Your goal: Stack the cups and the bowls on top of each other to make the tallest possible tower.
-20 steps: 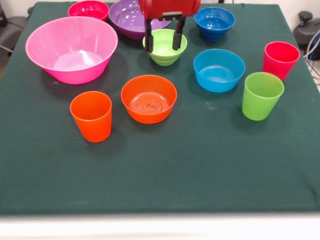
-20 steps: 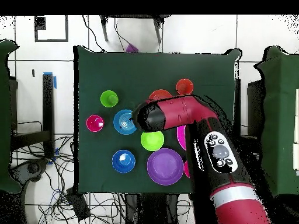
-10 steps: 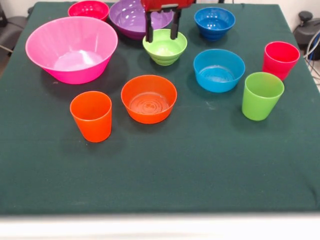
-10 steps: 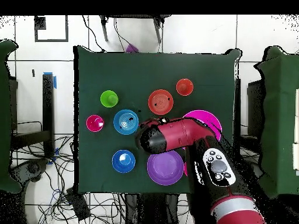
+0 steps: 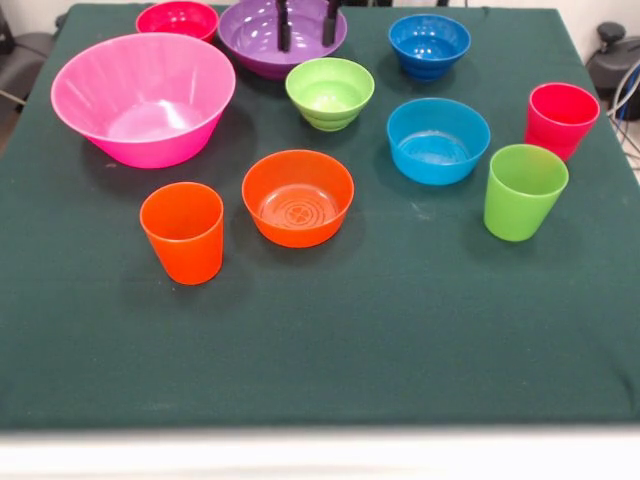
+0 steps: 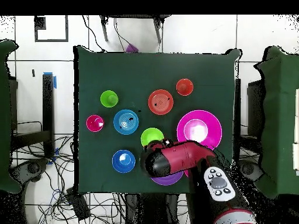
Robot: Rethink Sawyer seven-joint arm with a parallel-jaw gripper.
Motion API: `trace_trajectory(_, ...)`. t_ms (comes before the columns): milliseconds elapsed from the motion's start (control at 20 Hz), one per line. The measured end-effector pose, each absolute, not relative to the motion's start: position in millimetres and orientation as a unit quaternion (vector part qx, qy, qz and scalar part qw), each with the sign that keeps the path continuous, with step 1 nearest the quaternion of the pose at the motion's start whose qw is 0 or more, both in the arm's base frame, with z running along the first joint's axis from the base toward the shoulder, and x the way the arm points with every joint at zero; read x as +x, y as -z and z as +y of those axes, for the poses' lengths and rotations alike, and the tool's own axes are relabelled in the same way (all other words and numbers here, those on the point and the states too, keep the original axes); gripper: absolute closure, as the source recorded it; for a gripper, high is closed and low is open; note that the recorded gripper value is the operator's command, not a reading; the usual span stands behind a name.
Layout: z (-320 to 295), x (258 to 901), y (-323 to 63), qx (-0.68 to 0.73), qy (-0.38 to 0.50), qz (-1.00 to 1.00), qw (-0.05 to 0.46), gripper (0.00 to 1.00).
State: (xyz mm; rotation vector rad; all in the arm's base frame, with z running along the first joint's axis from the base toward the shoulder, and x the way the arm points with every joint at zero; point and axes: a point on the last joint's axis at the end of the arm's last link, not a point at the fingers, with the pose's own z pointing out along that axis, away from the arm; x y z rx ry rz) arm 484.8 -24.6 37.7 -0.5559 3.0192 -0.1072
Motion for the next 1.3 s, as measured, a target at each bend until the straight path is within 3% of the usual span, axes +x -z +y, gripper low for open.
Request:
trace_trajectory(400, -25, 407, -36, -0.194, 0.056, 0.979, 0.023, 0.00)
trace_trajectory(950, 90, 339, -50, -0.153, 0.050, 0.986, 0.041, 0.00)
trace_trajectory(1300, 112, 319, -41, -0.122, 0.053, 0.991, 0.033, 0.00)
